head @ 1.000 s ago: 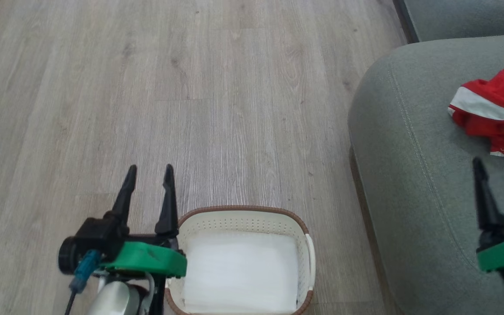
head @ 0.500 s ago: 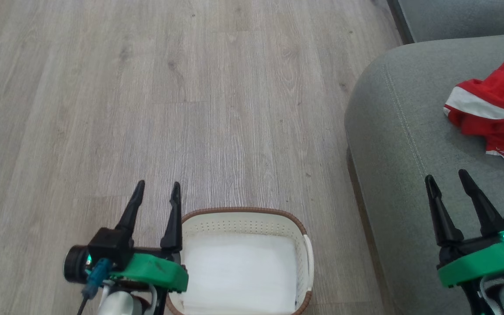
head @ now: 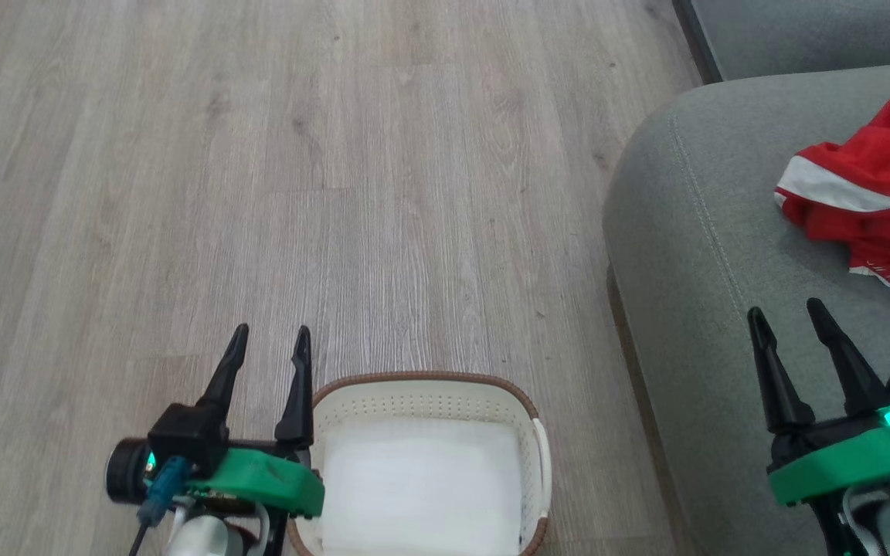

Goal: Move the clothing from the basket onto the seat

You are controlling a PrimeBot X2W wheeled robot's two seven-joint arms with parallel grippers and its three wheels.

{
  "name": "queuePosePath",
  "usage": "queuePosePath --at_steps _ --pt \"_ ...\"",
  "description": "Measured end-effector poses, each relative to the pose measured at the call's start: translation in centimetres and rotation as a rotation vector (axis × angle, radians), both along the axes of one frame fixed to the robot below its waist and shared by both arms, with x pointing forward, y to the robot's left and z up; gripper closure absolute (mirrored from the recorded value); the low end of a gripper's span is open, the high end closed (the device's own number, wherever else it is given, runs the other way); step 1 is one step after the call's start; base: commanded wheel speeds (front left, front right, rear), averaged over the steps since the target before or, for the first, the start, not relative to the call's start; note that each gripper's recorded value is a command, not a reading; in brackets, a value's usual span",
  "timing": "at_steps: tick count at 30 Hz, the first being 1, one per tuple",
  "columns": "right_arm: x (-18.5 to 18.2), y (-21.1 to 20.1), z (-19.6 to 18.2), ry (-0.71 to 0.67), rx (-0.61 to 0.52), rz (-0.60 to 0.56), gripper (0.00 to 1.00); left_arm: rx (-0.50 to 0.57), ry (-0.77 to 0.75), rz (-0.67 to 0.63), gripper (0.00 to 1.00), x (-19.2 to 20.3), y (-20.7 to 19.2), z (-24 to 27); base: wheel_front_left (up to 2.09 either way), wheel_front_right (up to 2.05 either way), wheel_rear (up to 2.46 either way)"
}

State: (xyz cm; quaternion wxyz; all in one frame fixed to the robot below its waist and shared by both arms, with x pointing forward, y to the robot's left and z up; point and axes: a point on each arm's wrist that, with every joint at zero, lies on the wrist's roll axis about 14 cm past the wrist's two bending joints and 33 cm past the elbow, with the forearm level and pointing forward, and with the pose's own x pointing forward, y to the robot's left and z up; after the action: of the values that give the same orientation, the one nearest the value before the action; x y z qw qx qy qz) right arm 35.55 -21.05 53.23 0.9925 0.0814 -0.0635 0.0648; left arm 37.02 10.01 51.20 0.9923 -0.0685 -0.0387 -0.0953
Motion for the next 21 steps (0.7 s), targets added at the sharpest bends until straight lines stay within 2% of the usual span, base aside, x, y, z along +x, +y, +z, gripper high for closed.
queuePosePath --at_steps 13,14,21 --pt "-0.1 0.0 0.0 0.0 0.009 -0.005 0.0 -0.011 0.015 0.005 0.0 0.0 0.1 -0.4 0.0 0.0 0.0" --pt "-0.1 0.1 -0.2 0.004 0.01 -0.005 1.0 -0.021 0.022 0.004 1.0 0.0 0.1 -0.6 0.0 0.0 0.0" --pt "-1.6 0.8 -4.7 0.145 0.046 -0.011 1.0 -0.003 0.175 0.009 1.0 -2.2 0.4 -5.4 0.0 0.0 0.0"
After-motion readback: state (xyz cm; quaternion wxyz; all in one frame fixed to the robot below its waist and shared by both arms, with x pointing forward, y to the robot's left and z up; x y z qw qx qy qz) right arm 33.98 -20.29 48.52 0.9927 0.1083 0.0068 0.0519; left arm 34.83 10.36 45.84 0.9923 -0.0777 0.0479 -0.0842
